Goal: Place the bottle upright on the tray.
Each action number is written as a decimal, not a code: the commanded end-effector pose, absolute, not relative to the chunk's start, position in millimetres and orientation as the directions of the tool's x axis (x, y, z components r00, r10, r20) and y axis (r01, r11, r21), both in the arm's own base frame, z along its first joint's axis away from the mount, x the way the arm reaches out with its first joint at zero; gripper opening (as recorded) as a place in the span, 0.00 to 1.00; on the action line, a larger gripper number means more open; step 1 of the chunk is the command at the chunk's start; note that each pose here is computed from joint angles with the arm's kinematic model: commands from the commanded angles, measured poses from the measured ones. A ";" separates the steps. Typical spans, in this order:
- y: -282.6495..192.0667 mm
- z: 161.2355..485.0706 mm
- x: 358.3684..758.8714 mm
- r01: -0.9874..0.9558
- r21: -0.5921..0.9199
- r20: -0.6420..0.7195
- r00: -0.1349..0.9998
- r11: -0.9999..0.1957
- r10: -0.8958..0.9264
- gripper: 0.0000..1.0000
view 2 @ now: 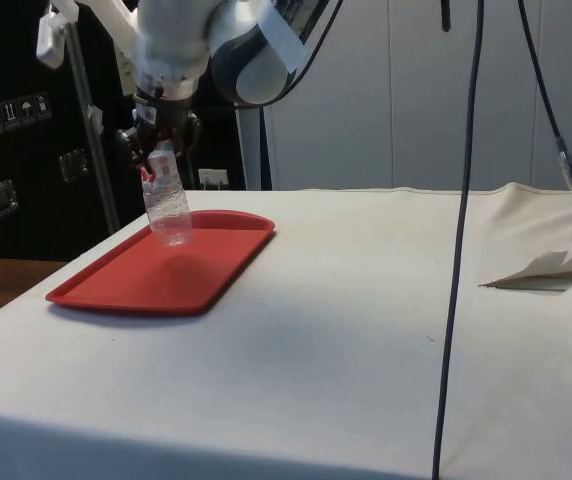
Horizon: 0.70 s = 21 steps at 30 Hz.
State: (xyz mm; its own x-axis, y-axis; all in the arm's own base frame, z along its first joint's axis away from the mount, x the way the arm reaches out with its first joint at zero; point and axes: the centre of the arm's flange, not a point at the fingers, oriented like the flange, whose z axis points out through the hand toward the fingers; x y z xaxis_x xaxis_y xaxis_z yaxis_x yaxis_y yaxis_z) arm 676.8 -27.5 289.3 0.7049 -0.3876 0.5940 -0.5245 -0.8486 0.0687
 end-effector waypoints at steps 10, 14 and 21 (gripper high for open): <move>-28.2 287.9 682.1 -0.523 0.062 0.624 0.686 -0.850 -0.376 0.00; -27.5 286.5 682.5 -0.521 0.058 0.628 0.682 -0.852 -0.374 0.00; -25.2 284.4 684.0 -0.518 0.046 0.637 0.674 -0.854 -0.374 0.00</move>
